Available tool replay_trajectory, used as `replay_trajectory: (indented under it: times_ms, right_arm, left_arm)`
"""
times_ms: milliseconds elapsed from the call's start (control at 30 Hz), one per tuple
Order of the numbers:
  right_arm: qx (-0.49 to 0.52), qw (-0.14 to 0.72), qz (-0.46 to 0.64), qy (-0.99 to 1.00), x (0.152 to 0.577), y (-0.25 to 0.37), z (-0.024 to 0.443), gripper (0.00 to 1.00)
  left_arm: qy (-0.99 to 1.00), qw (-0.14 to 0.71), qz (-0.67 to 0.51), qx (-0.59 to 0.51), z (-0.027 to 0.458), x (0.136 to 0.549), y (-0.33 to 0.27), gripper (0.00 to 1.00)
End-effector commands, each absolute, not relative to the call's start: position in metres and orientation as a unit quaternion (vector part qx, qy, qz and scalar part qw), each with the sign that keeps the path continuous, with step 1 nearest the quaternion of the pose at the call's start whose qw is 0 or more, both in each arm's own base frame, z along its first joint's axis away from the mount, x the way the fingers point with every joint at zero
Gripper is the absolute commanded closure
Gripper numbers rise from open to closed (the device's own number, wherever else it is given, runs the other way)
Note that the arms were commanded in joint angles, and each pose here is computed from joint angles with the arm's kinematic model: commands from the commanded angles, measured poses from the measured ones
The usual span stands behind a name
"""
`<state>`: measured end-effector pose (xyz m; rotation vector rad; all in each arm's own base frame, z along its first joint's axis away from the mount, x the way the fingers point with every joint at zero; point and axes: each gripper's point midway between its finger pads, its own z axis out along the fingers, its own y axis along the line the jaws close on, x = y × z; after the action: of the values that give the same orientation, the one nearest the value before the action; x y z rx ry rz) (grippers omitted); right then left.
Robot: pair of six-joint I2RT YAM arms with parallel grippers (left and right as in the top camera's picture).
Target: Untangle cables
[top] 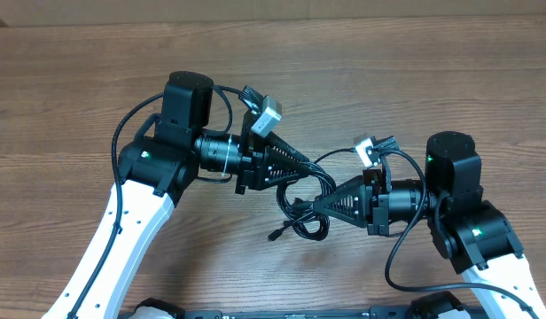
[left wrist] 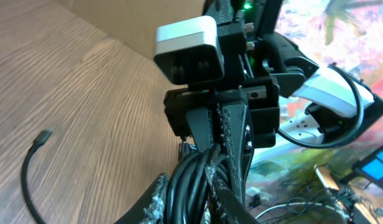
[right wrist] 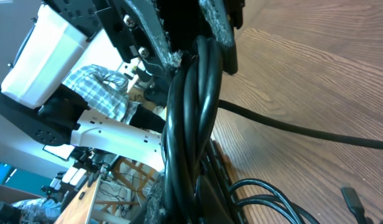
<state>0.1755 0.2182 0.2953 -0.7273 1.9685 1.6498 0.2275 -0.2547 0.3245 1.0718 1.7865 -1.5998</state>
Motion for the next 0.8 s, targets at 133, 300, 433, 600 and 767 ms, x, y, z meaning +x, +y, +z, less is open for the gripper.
replay_trajectory:
  times_ms: [133,300,433,600,767]
  right_arm:
    - [-0.274,0.254,0.592,0.714,0.179,0.219,0.303,0.96]
    - [-0.272,0.253,0.592,0.715,0.179,0.219,0.303,0.96]
    - [-0.272,0.253,0.592,0.715,0.179,0.219,0.303,0.96]
    - [-0.272,0.253,0.592,0.715,0.18,0.219,0.303,0.96]
    - [-0.265,0.246,0.594,0.719,0.179,0.219,0.301,0.96]
  left_arm:
    - [0.688,0.239,-0.576,0.372,0.323,0.224,-0.252,0.8]
    - [0.69,0.235,-0.577,0.37,0.322,0.223,-0.252,0.71]
    - [0.689,0.235,-0.577,0.37,0.322,0.223,-0.252,0.96]
    - [0.694,0.232,-0.574,0.366,0.32,0.224,-0.252,0.96]
    - [0.728,0.234,-0.541,0.349,0.306,0.232,-0.248,0.96]
